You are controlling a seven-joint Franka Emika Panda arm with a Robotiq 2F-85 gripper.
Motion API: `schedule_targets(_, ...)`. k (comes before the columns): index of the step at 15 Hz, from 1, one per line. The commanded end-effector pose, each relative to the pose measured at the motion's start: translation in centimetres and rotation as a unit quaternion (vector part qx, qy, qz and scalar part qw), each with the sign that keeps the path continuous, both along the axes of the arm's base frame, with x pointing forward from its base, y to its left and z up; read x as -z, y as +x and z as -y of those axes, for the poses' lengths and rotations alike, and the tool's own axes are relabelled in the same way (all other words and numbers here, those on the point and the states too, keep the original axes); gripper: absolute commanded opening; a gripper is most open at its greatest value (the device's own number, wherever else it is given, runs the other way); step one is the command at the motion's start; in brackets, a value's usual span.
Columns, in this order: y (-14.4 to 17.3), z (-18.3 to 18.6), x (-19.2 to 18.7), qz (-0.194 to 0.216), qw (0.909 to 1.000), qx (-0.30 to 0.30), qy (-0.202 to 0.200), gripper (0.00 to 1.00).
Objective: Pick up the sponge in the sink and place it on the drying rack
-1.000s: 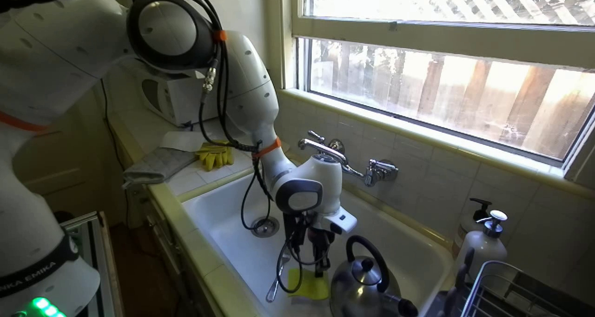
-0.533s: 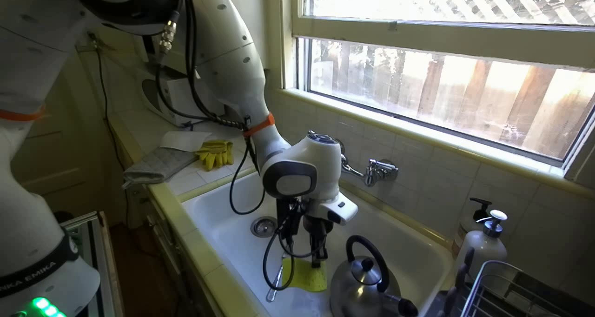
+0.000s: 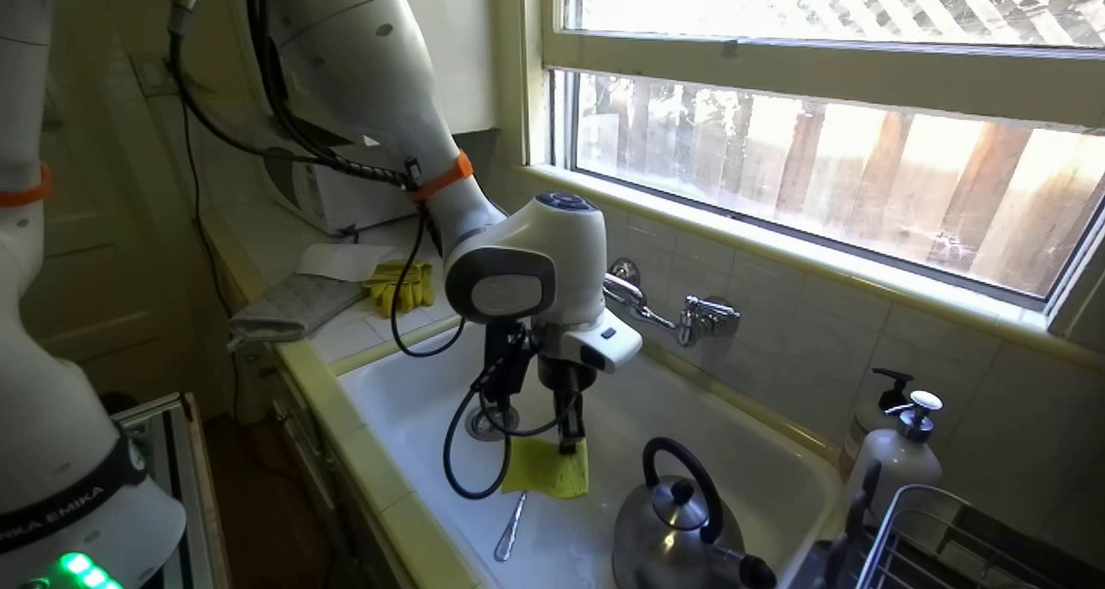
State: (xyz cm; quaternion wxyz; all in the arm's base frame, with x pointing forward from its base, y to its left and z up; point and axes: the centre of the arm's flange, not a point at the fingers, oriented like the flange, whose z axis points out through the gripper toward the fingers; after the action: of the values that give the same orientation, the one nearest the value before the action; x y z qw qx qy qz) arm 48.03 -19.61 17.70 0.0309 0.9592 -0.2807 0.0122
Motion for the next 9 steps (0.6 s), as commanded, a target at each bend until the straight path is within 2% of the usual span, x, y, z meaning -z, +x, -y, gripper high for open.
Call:
schedule_targets(1,-2.3,-0.5,-2.6,0.021,0.9998,0.003,0.006,0.01)
schedule_targets(3,-2.2,-0.8,-3.1,0.025,0.9996,0.0,0.014,0.01)
schedule_targets(4,-0.9,-0.3,-2.3,0.016,0.9998,0.004,0.005,0.03)
schedule_targets(9,-1.2,-0.8,-2.8,0.021,0.9997,0.003,0.009,0.03)
